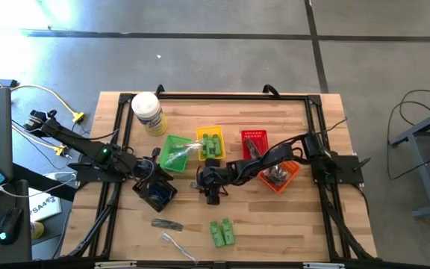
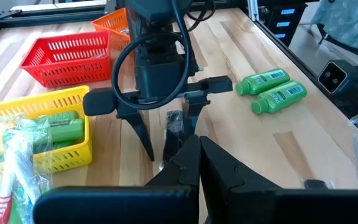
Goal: Pick & Place Travel size toiletries
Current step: Put the top black comb into the red basket
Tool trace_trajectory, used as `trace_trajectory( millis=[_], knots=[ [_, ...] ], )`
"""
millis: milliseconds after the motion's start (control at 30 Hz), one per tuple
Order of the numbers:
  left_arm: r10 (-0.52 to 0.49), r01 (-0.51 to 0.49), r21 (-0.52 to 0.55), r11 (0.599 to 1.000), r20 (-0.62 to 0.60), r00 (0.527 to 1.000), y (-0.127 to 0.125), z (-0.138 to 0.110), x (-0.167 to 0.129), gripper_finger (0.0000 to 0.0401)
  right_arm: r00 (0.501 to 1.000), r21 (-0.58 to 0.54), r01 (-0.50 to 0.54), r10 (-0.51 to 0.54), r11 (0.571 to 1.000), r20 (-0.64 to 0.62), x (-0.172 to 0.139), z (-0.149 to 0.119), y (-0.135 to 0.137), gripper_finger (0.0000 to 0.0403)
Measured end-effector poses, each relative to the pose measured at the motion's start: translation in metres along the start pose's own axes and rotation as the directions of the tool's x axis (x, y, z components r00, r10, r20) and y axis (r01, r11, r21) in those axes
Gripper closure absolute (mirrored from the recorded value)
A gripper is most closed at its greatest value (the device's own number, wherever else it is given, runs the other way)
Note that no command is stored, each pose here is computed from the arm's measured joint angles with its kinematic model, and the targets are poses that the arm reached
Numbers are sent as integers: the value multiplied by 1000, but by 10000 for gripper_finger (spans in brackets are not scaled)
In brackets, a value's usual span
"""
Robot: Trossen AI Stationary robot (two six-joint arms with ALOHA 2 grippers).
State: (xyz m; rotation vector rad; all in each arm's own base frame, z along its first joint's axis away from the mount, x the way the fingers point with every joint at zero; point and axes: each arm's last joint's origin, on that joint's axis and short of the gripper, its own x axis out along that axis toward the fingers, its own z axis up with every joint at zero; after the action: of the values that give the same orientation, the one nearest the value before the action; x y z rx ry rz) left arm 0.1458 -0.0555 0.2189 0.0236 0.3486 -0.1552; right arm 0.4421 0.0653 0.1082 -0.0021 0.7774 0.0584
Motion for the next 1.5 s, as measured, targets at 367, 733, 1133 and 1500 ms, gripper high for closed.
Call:
trace_trajectory(
  millis=[367,733,1133,1500],
  knots=[
    [0,0,11,1000,0,1000,0,0,0,401,1000,-12,-19,19,1000,0,0,0,2,323],
    [0,0,8,1000,-1,1000,0,0,0,401,999,-28,-32,32,999,-4,0,0,2,399],
    [0,0,0,1000,1,1000,0,0,0,401,1000,-85,3,0,996,31,-33,20,18,400],
    [-6,7,-20,1000,4,1000,0,0,0,401,998,-101,46,-50,994,-32,-66,29,19,400]
  ],
)
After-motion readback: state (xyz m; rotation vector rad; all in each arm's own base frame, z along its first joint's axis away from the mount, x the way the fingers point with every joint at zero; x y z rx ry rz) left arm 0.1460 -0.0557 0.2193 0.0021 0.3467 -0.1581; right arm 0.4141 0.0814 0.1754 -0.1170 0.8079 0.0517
